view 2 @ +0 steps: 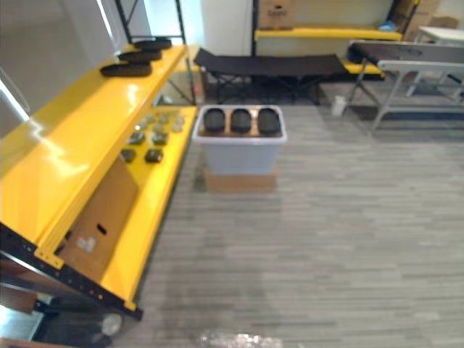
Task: Walk over and take plastic housings, then place them on the shelf
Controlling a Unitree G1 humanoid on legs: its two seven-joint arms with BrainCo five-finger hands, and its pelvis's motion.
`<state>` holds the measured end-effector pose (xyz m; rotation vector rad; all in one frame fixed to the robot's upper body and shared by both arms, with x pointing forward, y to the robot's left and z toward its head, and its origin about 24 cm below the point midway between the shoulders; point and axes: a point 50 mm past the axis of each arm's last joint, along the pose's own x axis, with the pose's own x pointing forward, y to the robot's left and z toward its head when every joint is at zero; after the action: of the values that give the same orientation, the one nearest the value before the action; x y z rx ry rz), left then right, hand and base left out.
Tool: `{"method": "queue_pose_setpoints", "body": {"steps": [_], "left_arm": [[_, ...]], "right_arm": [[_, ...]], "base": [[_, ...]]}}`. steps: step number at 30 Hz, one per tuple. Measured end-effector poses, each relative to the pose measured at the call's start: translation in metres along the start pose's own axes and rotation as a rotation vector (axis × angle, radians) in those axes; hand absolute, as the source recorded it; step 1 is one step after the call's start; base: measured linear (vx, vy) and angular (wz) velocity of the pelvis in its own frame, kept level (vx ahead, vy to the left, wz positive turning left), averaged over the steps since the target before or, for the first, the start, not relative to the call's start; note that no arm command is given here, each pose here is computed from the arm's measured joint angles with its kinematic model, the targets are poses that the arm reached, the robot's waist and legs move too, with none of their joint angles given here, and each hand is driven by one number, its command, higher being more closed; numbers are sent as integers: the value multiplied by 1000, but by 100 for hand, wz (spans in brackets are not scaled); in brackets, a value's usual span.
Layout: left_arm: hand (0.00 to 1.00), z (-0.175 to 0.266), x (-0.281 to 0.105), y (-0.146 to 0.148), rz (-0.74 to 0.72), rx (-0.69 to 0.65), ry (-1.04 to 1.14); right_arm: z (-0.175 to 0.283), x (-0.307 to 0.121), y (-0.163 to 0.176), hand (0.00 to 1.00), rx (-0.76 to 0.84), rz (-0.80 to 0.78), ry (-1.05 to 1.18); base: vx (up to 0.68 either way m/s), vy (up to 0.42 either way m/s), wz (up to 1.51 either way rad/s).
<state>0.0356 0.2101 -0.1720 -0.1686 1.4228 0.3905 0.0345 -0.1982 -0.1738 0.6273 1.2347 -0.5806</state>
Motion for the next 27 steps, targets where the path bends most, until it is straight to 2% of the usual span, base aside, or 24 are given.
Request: {"method": "queue_pose_setpoints", "body": {"steps": [4, 7, 12, 15, 17, 21, 23, 27], "left_arm": [[0, 0, 0, 0, 3, 13, -2], [0, 4, 0, -1, 8, 92, -40], [0, 13, 0, -2, 10, 106, -67], [0, 19, 0, 6, 19, 109, -64], [0, 21, 0, 6, 17, 94, -64], [0, 17, 0, 5, 4, -14, -50], [0, 19, 0, 6, -1, -21, -56], [0, 21, -1, -12, -57, -89, -85]], "right_arm": [[-1, 0, 0, 0, 26, -1, 1], [-3, 0, -1, 0, 76, -16, 1], [6, 1, 5, 0, 127, 0, -23], [-8, 0, 6, 0, 160, 9, 8], [-18, -2, 0, 0, 196, 2, 24], [-39, -7, -11, 0, 171, -9, 89], [-47, -9, -13, 0, 165, -12, 113], [-39, -12, -30, 0, 136, -37, 102]], "base": [[-8, -4, 0], [-19, -4, -6], [-2, 26, -21], [-18, 38, -8], [33, -6, -1], [161, -50, -14], [300, -156, -27], [440, -225, 4]]}}
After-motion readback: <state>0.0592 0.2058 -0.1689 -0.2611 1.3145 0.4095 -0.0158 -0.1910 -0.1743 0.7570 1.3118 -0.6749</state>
